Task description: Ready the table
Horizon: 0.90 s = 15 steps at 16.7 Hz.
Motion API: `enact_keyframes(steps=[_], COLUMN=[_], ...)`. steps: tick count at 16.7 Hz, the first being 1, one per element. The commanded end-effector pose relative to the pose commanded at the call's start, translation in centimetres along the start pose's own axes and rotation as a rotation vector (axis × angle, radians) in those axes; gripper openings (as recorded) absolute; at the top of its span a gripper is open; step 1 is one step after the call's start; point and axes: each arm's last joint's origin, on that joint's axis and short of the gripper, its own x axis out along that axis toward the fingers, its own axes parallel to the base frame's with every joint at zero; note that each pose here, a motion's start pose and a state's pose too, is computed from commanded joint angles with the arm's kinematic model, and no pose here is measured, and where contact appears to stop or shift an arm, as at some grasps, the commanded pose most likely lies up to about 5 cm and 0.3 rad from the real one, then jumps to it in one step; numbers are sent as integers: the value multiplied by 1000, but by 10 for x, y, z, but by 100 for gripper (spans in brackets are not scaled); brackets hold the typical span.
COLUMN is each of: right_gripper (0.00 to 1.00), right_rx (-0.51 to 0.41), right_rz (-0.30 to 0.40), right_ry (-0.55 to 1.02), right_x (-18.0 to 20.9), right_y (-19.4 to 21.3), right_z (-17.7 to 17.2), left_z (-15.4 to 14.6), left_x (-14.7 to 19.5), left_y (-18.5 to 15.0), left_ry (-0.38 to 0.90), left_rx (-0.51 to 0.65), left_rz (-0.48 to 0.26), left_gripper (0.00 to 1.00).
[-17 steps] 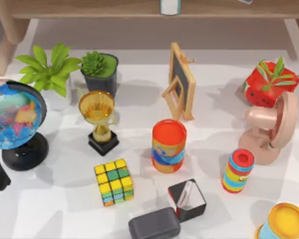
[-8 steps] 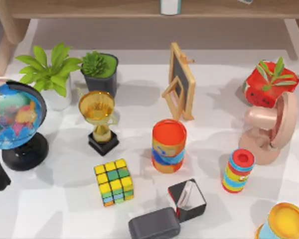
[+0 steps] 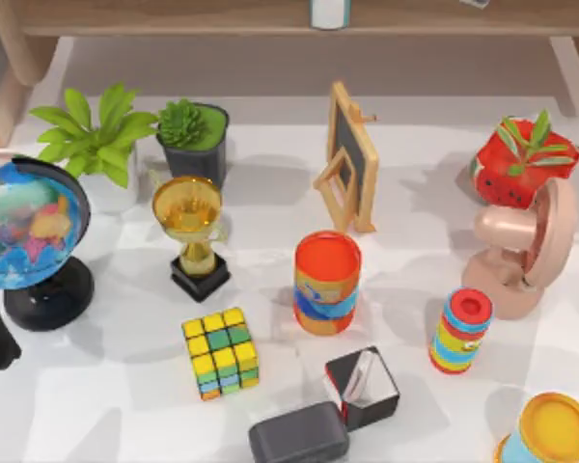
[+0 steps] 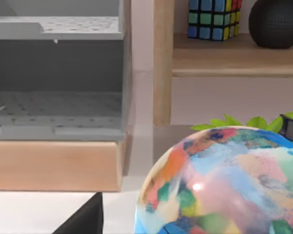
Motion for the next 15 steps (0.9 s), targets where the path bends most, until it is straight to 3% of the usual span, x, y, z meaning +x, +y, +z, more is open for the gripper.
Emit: enact_keyframes(steps=[3, 10, 15], right_gripper=[100, 100, 100], right_rx=[-3, 2, 2], right_rz=[-6, -4, -4], right_ry=[-5, 1, 1], right_x=[9, 70, 72], right_y=[3, -1, -1], right_z=[5, 16, 16], left_z=[0, 0, 0], left_x=[0, 0, 0], left_y=[0, 0, 0], left_ry=[0, 0, 0], left_rx=[0, 0, 0], left_rz=[0, 0, 0], left_gripper=[100, 100, 100])
